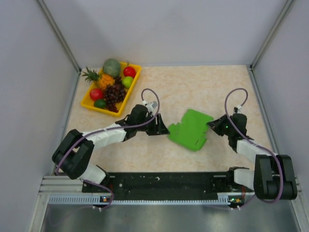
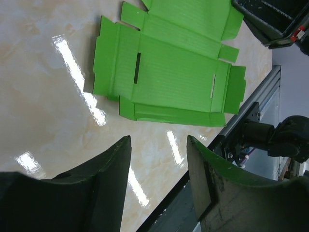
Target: Fold the paper box
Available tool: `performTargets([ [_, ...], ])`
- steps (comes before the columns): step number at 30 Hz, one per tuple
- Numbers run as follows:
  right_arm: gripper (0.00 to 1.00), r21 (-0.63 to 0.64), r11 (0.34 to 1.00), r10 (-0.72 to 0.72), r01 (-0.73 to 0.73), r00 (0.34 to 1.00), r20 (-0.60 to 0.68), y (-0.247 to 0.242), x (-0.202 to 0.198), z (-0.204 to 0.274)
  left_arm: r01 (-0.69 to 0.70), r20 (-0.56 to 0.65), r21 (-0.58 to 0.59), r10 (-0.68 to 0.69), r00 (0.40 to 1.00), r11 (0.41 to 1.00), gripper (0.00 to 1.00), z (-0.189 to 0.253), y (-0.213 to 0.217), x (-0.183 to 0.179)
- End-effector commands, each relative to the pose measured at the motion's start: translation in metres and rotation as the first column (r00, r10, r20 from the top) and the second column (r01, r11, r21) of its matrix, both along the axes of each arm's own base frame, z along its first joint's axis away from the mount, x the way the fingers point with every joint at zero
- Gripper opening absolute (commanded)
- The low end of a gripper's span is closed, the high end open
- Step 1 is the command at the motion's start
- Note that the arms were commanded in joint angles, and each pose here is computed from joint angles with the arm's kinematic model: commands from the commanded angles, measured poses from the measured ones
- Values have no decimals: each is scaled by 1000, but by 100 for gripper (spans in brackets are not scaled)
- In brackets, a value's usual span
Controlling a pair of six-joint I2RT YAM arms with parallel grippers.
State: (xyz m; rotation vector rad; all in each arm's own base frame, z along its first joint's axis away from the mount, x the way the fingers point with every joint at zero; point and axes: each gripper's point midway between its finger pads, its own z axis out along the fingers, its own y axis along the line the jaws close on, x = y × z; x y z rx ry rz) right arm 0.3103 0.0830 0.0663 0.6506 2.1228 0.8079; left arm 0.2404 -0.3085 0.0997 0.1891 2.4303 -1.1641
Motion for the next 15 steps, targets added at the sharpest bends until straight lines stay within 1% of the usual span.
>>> performTargets([
  [1,0,172,968,-195,184,979,51,-6,-2,15,-68,-19,-116,66,998,991,52,10,-8,6],
  [2,0,186,964,-202,191,978,46,-1,-6,14,-75,-54,-118,69,996,990,50,0,-7,1],
  [3,0,219,948,-241,229,970,29,-3,-7,15,-84,-96,-142,71,993,986,50,-1,-10,-2],
  [4,0,225,941,-268,254,963,33,-6,-11,13,-79,-105,-171,62,993,982,52,0,-14,-3],
  [5,0,240,933,-283,266,958,37,-6,-12,14,-64,-106,-205,42,993,977,57,-1,-22,-2],
  [6,0,262,923,-301,282,953,36,-7,-12,17,-42,-144,-243,7,990,969,59,2,-30,-7],
  [7,0,260,918,-319,299,947,36,-9,-13,15,-29,-156,-262,-13,988,965,61,3,-36,-9],
  [8,0,264,917,-323,299,945,50,-9,-14,20,-2,-140,-297,-41,989,955,62,6,-47,-10],
  [9,0,271,910,-337,312,940,48,-10,-15,22,-2,-150,-314,-48,988,949,64,9,-52,-12],
  [12,0,300,895,-368,330,926,79,-13,-16,31,-3,-158,-310,-48,986,951,64,7,-66,-13],
  [14,0,300,891,-383,341,919,92,-15,-18,35,-14,-168,-320,-42,985,947,62,5,-71,-11],
  [15,0,297,889,-388,348,917,90,-15,-19,33,-21,-164,-350,-39,986,936,59,11,-74,-8],
])
